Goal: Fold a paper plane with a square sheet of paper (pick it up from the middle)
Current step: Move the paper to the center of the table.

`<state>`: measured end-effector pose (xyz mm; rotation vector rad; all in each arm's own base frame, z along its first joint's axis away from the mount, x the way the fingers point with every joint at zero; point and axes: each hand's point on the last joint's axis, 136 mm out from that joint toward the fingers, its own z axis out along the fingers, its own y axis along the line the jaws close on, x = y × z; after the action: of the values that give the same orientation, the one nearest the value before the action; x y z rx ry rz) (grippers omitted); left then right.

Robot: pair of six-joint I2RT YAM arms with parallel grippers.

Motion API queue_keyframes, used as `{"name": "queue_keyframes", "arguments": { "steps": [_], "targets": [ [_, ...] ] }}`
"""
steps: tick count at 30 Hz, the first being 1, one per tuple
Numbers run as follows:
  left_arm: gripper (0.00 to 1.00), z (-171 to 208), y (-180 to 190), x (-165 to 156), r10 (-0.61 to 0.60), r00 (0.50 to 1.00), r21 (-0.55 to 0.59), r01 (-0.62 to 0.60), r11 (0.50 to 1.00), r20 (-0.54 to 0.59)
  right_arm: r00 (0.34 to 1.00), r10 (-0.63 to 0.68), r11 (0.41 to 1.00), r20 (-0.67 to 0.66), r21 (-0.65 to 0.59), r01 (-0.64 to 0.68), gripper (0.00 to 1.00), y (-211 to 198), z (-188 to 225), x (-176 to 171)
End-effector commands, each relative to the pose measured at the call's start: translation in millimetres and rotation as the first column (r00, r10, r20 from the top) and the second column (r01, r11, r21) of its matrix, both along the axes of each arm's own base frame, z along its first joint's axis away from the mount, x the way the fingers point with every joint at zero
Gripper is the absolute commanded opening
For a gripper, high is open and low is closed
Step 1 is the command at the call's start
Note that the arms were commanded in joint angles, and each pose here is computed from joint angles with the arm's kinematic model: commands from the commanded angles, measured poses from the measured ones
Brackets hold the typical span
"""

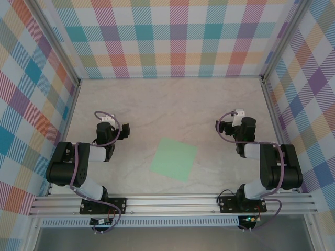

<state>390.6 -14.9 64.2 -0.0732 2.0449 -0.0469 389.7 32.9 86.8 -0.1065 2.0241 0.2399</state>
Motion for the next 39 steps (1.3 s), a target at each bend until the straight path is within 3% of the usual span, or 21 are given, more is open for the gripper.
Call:
{"name": "queue_keyframes", "arguments": {
  "steps": [1,6,12,15,17,21,25,28,32,39],
  "targets": [
    [1.0,14,-2,8,-0.01,0.998,0.008,0.01,1.0,0.056,0.999,0.037,0.999,-0.005,0.02,-0.037,1.0,9,23,0],
    [1.0,14,-1,8,-0.009,0.998,0.007,0.008,1.0,0.056,1.0,-0.023,0.999,-0.001,0.039,0.023,1.0,1,44,-19],
    [1.0,15,-1,8,-0.009,0.998,0.007,0.008,1.0,0.057,0.985,-0.049,0.983,-0.168,0.168,0.078,1.0,7,70,-57],
    [1.0,15,-2,8,-0.01,0.998,0.008,0.01,1.0,0.057,0.981,-0.05,0.944,-0.19,0.313,0.109,1.0,17,85,-72],
    [1.0,15,-2,8,-0.009,0.998,0.007,0.009,1.0,0.057,0.955,-0.13,0.9,-0.265,0.372,0.226,1.0,10,87,-81],
    [1.0,15,-2,8,-0.009,0.998,0.008,0.009,1.0,0.057,0.947,0.06,0.9,-0.316,0.427,0.086,1.0,40,91,-91],
    [1.0,23,-1,6,0.0,0.997,0.019,-0.001,1.0,0.071,0.902,0.134,0.879,-0.41,0.47,0.083,1.0,52,78,-100],
    [1.0,42,12,1,0.09,0.995,0.02,-0.091,0.996,0.052,0.886,0.194,0.861,-0.421,0.507,0.053,0.99,61,77,-106],
    [1.0,67,11,-21,0.112,0.992,-0.071,-0.108,0.992,0.059,0.85,0.242,0.854,-0.467,0.518,0.042,0.95,69,76,-113],
    [1.0,99,6,-59,0.156,0.987,-0.231,-0.162,0.959,-0.045,0.794,0.29,0.863,-0.534,0.504,0.023,0.88,85,77,-115]
  ]
}}
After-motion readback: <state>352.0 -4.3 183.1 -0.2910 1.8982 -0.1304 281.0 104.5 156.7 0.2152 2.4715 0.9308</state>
